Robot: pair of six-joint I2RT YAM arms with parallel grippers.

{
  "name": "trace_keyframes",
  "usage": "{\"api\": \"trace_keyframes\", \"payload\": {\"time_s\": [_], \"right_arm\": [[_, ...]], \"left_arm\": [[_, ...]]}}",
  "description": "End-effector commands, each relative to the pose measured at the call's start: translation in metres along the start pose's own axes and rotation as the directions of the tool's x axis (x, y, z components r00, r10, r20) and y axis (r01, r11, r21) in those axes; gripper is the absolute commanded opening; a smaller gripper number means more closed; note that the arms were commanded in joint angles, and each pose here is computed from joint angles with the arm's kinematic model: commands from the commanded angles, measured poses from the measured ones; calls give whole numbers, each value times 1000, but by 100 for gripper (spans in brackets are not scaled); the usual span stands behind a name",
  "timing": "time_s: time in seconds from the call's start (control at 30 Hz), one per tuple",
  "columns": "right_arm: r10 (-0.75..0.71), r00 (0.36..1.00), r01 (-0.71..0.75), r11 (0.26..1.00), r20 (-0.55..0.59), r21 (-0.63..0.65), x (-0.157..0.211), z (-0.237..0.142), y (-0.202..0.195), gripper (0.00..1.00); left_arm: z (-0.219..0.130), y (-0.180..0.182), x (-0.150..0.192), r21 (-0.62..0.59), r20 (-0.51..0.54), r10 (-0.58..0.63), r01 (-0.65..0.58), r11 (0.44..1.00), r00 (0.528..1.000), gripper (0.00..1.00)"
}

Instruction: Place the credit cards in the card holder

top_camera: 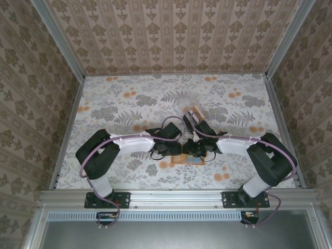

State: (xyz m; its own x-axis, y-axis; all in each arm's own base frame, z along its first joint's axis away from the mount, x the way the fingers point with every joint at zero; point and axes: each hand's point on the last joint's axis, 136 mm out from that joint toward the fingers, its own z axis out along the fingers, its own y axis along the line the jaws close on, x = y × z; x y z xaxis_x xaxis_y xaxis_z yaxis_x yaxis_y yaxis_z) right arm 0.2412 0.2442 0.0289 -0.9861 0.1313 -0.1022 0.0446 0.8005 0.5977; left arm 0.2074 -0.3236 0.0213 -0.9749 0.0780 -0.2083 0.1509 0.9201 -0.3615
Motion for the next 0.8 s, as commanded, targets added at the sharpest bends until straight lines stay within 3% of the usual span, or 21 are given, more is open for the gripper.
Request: {"api": "trace_keyframes", "payload": {"time_s": [0.0,0.1,0.37,0.63,0.7,0.77], "right_arm": [[-54,998,51,997,40,61,-1,-20,1,25],[-63,997,53,977,44,208,1,-28,-26,24],[-25,1000,21,898,3,440,11,-30,-82,17],[-78,991,17,872,106,490,-7,-64,-72,19],[-95,988,32,894,120,448,-11,-68,-59,22],[-112,983,58,943,148,327,-16,-71,-31,22]], "left_arm": [[14,27,26,-96,-91,-28,19,995,995,41],[17,33,30,-114,-107,-43,30,993,993,37],[18,36,31,-124,-115,-47,32,992,992,35],[18,37,32,-127,-116,-47,33,991,992,34],[17,36,31,-120,-115,-45,31,992,992,34],[16,33,30,-109,-112,-44,31,994,993,34]]}}
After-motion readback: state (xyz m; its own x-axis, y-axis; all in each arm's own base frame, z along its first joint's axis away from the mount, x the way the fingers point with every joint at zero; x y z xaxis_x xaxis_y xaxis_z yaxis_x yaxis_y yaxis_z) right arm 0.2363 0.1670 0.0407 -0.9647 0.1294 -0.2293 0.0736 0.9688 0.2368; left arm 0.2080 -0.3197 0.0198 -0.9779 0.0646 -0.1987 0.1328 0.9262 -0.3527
